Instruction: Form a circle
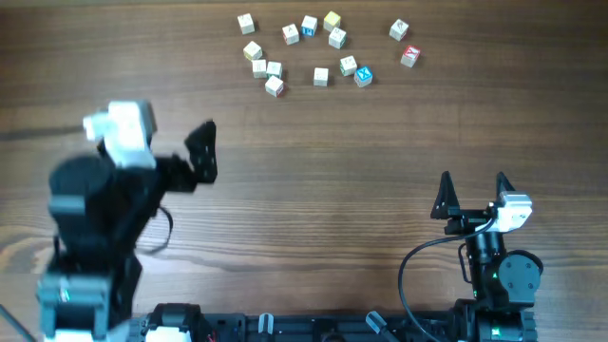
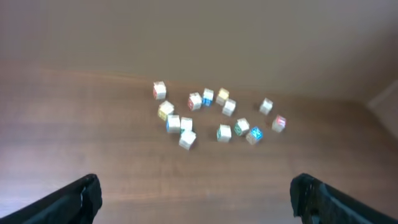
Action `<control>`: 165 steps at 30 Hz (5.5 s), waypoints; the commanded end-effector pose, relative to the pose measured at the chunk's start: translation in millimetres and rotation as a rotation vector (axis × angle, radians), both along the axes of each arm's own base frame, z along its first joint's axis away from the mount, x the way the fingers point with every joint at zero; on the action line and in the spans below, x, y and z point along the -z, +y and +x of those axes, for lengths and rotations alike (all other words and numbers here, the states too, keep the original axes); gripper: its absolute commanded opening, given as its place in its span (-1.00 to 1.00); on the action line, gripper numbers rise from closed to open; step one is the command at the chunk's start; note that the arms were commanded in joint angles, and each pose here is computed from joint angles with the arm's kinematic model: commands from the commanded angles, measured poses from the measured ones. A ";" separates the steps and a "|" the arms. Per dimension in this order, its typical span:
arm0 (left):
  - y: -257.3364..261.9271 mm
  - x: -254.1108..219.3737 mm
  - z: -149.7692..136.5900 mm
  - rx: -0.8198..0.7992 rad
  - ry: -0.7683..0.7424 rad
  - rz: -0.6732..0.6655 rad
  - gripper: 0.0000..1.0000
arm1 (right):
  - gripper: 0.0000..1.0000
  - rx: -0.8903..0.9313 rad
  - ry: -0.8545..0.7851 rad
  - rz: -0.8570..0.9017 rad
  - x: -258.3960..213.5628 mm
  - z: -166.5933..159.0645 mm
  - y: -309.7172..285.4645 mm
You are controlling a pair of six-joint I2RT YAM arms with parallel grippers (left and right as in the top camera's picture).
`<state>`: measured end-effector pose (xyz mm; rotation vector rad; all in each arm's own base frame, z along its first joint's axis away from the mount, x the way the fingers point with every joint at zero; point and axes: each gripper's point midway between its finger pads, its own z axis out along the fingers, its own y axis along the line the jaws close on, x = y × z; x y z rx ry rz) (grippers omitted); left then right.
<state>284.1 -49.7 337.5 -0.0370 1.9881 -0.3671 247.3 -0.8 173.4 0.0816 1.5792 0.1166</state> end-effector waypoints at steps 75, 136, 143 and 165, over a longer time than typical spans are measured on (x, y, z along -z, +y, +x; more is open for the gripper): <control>-47.9 244.5 283.7 -0.188 0.496 0.049 -0.52 | 1.00 0.006 -0.009 -0.018 -1.5 -0.3 -1.4; -190.4 340.9 107.8 -0.197 0.644 0.152 -0.56 | 1.00 0.006 -0.009 -0.018 -1.4 -0.3 -1.4; -169.9 340.7 119.7 -0.313 0.655 0.066 -0.59 | 0.99 0.006 -0.009 -0.018 -1.4 -0.3 -1.4; -155.2 339.9 126.9 -0.620 0.608 -0.174 -0.01 | 0.99 0.006 -0.008 -0.018 -1.2 -0.2 -1.4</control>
